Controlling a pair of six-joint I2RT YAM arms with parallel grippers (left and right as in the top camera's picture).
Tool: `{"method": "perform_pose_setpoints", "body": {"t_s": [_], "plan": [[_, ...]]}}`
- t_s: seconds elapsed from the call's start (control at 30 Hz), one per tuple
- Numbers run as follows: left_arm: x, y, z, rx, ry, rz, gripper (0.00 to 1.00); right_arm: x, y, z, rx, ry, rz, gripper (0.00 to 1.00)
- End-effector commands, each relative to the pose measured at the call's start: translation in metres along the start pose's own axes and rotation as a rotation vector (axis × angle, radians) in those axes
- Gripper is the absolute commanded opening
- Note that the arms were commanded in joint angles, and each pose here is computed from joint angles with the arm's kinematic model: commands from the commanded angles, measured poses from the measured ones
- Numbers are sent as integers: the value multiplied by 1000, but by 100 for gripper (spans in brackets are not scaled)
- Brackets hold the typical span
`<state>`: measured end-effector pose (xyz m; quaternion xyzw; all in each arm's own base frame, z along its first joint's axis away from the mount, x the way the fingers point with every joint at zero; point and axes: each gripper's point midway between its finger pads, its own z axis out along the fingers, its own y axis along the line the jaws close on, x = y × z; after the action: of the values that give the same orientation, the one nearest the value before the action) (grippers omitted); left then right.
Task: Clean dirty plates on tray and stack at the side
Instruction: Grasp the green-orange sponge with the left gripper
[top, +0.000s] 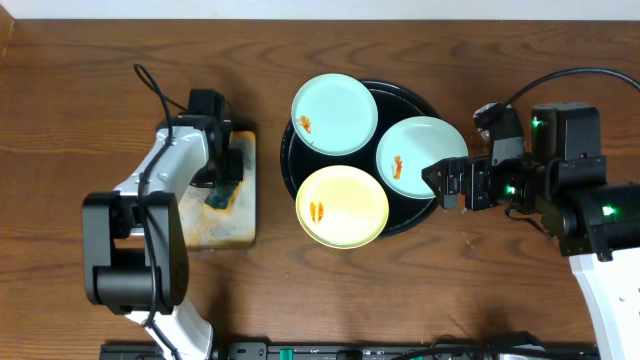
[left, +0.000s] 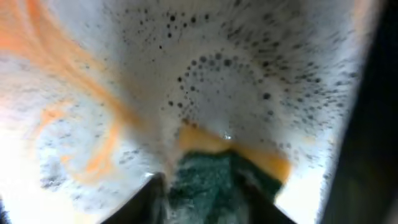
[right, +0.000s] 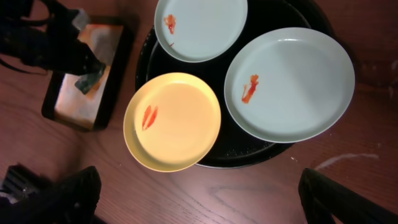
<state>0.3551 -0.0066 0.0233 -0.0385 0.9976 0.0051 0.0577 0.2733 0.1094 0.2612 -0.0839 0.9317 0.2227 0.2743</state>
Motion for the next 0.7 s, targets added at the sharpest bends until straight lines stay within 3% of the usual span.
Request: {"method": "perform_pose_setpoints", "body": {"t_s": [0.0,0.1,0.4,0.5,0.57,0.67], "plan": [[-27,-8,-51,50,-138,-40,58,-7,6,-6,-9,-27,-4,99],[-20,-1,-67,15,-148,-40,68,-8,6,-6,-9,-29,-5,99],[22,5,-39,-16,19,110,68,-8,6,-6,-9,-29,-4,99],[31,6,-22,-17,55,117,63,-8,6,-6,-9,-29,-5,99],[36,6,-12,-18,80,136,52,-8,6,-6,-9,-29,-5,99],[41,6,3,-17,109,140,46,-8,6,-6,-9,-29,-5,99]]}}
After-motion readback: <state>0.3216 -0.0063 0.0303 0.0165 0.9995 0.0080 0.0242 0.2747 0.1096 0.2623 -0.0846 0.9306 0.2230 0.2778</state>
